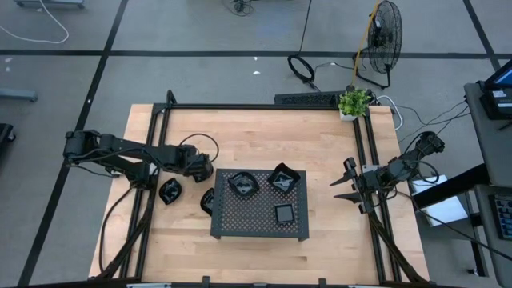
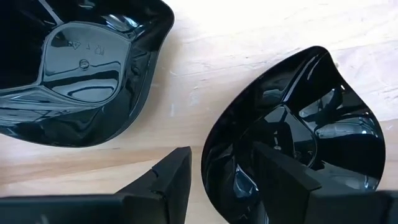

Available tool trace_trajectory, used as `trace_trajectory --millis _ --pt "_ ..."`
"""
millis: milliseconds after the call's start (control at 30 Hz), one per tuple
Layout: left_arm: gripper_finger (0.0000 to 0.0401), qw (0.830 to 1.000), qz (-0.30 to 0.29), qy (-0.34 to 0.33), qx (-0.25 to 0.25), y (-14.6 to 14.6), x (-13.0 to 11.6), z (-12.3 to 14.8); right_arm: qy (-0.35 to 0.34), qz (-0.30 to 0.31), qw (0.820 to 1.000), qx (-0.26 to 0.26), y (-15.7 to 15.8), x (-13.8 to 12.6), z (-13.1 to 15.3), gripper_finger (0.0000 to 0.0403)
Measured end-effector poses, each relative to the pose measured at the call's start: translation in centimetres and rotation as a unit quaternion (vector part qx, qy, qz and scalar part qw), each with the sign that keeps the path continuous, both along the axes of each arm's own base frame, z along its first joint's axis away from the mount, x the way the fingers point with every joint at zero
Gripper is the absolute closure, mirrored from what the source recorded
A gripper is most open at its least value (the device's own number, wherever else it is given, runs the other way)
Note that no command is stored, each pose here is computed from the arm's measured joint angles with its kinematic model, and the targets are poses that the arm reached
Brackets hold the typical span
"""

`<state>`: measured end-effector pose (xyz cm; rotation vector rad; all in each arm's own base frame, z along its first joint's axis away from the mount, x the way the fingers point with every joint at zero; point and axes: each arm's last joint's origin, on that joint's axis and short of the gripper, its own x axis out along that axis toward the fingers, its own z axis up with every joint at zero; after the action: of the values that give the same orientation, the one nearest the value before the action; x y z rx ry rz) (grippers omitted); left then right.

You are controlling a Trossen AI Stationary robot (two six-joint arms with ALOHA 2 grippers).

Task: Pick & Place Mini shaped plates
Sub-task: Stack the black leaf-shaped plate on top of the black leaf-shaped plate on the shelf

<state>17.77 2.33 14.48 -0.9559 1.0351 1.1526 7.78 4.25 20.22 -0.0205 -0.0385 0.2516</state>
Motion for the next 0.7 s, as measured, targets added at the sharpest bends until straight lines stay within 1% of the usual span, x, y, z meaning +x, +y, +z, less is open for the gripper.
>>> trace_trajectory --millis 367,600,700 --pt "0.0341 1.000 0.002 0.000 0.001 0.01 0.00 0.00 0.000 0.000 1.000 0.000 0.00 0.00 0.00 0.0238" --pt "0.0388 1.000 -0.009 0.001 0.005 0.03 0.06 0.07 0.000 0.000 1.000 0.000 0.00 0.00 0.00 0.0238" --pt "0.0396 1.000 -0.013 0.002 0.014 0.07 0.07 0.10 0.000 0.000 1.000 0.000 0.00 0.00 0.00 0.0238"
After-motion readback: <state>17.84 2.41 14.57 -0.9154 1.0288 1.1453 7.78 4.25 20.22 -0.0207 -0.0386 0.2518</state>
